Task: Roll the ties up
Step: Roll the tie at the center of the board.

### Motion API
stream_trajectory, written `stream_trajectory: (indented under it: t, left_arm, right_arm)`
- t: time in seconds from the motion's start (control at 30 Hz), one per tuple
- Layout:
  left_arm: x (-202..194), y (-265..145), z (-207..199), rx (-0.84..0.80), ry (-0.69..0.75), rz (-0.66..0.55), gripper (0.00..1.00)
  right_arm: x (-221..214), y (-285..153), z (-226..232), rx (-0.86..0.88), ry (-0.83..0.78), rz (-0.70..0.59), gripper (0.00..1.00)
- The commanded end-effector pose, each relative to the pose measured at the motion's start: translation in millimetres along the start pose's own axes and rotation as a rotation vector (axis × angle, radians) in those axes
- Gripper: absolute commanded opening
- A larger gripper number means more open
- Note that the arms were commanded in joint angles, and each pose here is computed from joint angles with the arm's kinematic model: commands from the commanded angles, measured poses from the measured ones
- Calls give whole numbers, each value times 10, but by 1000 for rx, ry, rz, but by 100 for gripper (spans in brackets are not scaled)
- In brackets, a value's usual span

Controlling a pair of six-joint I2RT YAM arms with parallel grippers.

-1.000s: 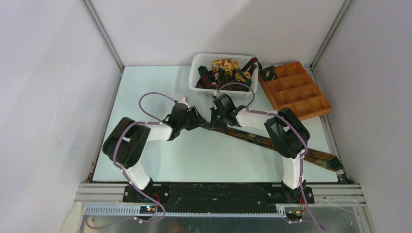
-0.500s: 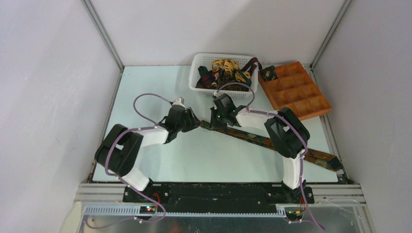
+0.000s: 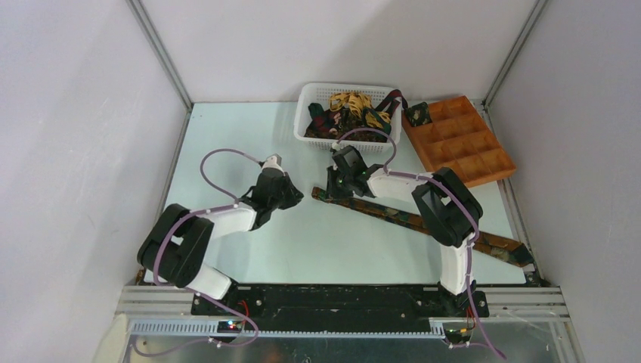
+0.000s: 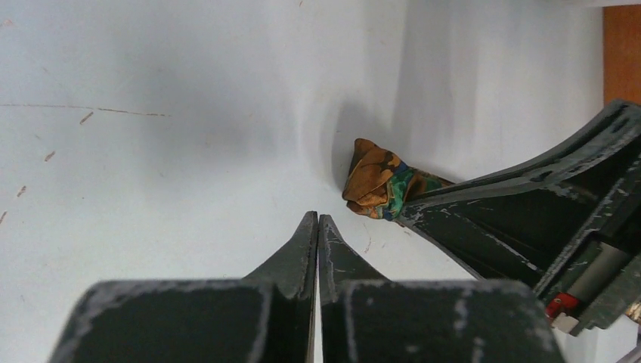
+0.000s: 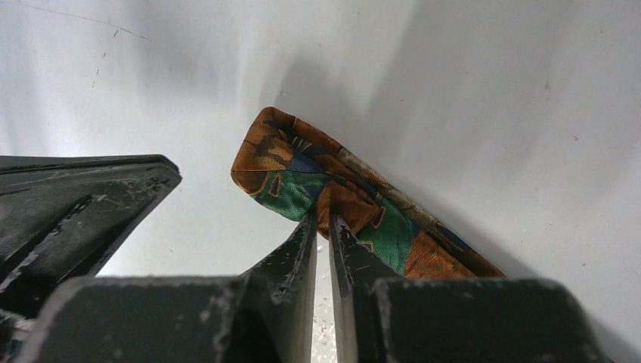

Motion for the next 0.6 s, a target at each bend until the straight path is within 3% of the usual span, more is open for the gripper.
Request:
stream_trajectory:
  t: [0.0, 0.57]
  left_arm:
    - [-39, 44, -5, -24, 3, -1, 0]
    - [-116, 67, -98, -82, 8, 37, 0]
  right_arm:
    - [165, -158, 106, 32, -28, -68, 15]
    - [268, -344, 235, 84, -48, -104, 16]
Point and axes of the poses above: each gripper's point midway between its finger pads, its own y axis out along the fingers, its own z axis along the line the jaws close on, x = y × z, the point moved 6 cm from there along -y, back along the fingers, and after that the axes turned 3 degrees about y, right-handed, at the moved point
